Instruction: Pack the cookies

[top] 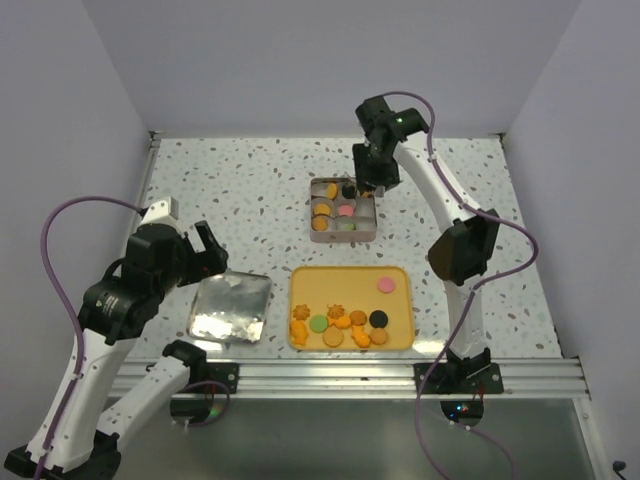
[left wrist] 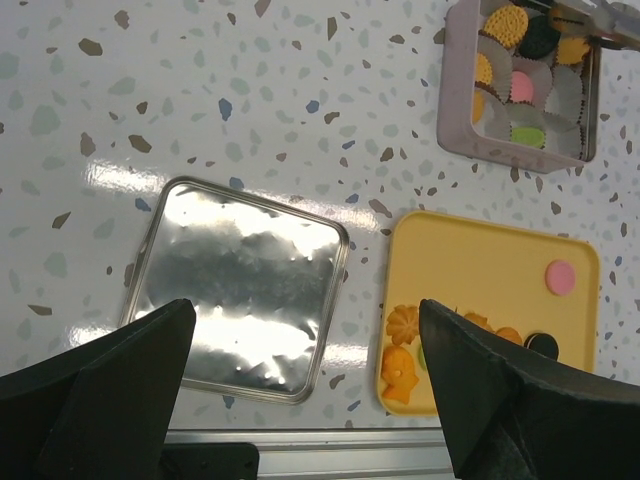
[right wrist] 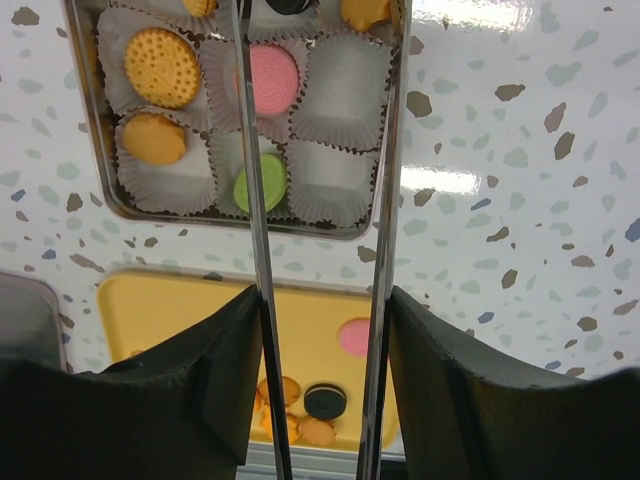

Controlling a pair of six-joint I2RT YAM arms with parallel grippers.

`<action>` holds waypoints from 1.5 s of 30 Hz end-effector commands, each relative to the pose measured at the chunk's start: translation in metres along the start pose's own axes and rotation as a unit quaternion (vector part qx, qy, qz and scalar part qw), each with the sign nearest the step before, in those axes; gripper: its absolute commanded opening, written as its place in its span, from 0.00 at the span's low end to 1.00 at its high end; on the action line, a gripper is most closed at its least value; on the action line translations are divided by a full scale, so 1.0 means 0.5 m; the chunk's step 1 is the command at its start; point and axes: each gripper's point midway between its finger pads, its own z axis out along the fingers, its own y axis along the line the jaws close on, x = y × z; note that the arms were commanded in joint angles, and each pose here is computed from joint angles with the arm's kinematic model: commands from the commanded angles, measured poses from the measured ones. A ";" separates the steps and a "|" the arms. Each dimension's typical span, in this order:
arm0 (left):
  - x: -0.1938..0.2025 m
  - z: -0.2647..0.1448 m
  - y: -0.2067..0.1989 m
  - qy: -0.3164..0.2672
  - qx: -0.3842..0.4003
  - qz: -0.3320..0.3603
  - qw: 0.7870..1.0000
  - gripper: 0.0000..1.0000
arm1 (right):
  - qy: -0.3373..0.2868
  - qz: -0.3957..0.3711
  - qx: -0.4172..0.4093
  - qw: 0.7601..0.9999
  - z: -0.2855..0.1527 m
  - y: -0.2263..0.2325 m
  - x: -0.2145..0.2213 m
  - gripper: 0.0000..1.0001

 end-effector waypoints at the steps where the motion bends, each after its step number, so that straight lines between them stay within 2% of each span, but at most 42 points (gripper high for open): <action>1: -0.018 0.006 -0.016 -0.018 0.016 0.002 1.000 1.00 | -0.046 0.000 -0.019 0.999 -0.100 -0.014 -0.016 0.53; 6: -0.021 0.008 -0.021 -0.020 0.021 0.001 1.000 1.00 | -0.053 0.002 -0.043 0.998 -0.149 -0.014 0.015 0.51; 12: -0.018 0.009 -0.026 -0.023 0.030 -0.006 0.999 1.00 | -0.044 -0.010 -0.074 0.996 -0.210 -0.008 0.104 0.49; 18: -0.012 0.010 -0.028 -0.021 0.036 -0.009 0.999 1.00 | -0.014 -0.052 -0.102 0.993 -0.251 0.043 0.255 0.49; 20: -0.012 0.011 -0.030 -0.019 0.039 -0.011 0.999 1.00 | 0.017 -0.078 -0.105 0.991 -0.242 0.065 0.327 0.49; 22: -0.012 0.012 -0.033 -0.019 0.041 -0.011 0.999 1.00 | 0.020 -0.071 -0.114 0.991 -0.255 0.070 0.371 0.48; 23: -0.012 0.013 -0.035 -0.018 0.042 -0.013 0.999 1.00 | 0.042 -0.085 -0.109 0.990 -0.237 0.072 0.415 0.48; 28: -0.005 0.016 -0.040 -0.013 0.050 -0.019 0.998 1.00 | 0.072 -0.076 -0.134 0.985 -0.239 0.083 0.514 0.48; 45: 0.014 -0.016 -0.031 -0.015 0.060 -0.061 0.996 1.00 | 0.100 -0.112 -0.137 0.979 -0.199 0.118 0.590 0.48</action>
